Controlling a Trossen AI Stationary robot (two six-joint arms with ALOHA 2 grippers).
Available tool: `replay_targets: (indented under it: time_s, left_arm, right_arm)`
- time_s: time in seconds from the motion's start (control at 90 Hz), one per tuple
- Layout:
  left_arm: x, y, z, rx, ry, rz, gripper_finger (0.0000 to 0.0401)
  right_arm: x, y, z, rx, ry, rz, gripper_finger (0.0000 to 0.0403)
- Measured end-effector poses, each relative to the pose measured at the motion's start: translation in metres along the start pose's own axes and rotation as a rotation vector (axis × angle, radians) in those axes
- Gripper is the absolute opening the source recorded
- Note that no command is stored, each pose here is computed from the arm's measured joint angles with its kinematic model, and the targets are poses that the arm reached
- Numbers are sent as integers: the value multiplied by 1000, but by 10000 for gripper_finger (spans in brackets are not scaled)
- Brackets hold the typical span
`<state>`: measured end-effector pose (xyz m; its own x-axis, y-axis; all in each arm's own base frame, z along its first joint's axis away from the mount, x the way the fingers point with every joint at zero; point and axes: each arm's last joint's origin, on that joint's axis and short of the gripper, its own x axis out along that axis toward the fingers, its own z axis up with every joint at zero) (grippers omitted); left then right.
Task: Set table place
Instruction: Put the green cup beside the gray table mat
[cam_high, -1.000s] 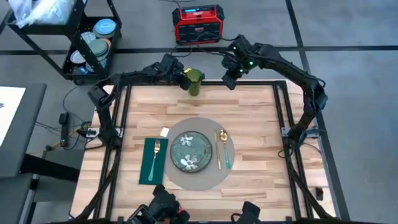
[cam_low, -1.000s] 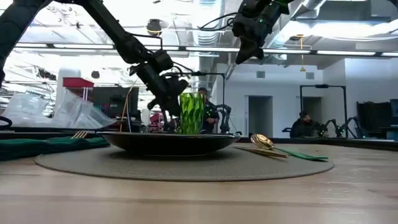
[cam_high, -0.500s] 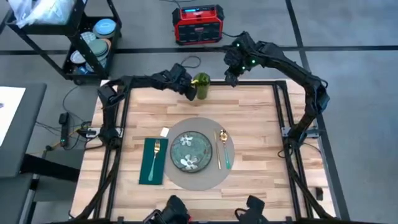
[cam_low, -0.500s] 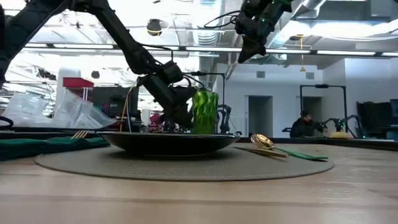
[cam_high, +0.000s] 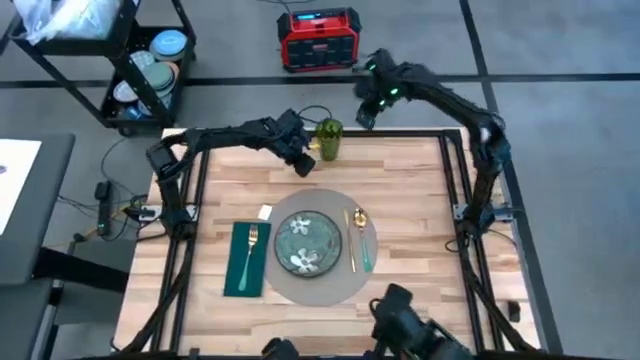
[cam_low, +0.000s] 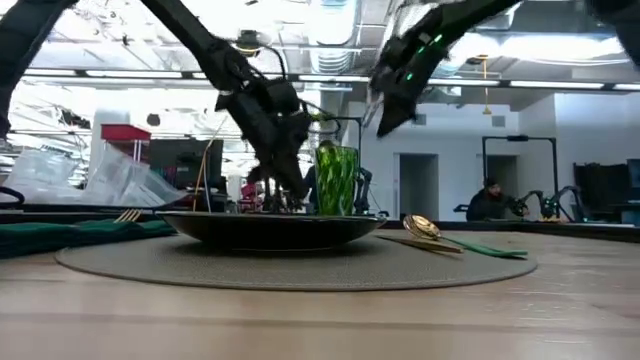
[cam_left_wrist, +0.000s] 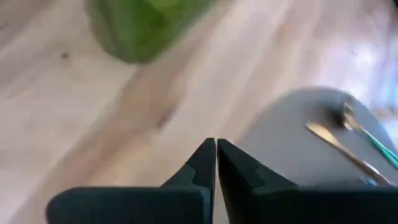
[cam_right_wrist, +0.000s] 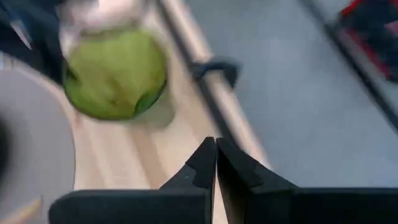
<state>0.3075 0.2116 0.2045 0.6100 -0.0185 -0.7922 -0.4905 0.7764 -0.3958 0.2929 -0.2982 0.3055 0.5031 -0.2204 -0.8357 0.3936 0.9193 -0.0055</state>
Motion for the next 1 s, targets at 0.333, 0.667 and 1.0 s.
replay_targets:
  time_s: [0.333,0.667,1.0]
  left_arm:
    - [-73,-26,-8,31,-42,5,0]
    - [-108,-35,-16,43,-92,69,0]
    - [-108,-34,-21,46,-45,99,0]
  right_arm:
    - [-8,-12,42,-18,-134,9,115]
    - [32,6,43,73,-22,100,197]
    - [47,16,35,59,36,101,171]
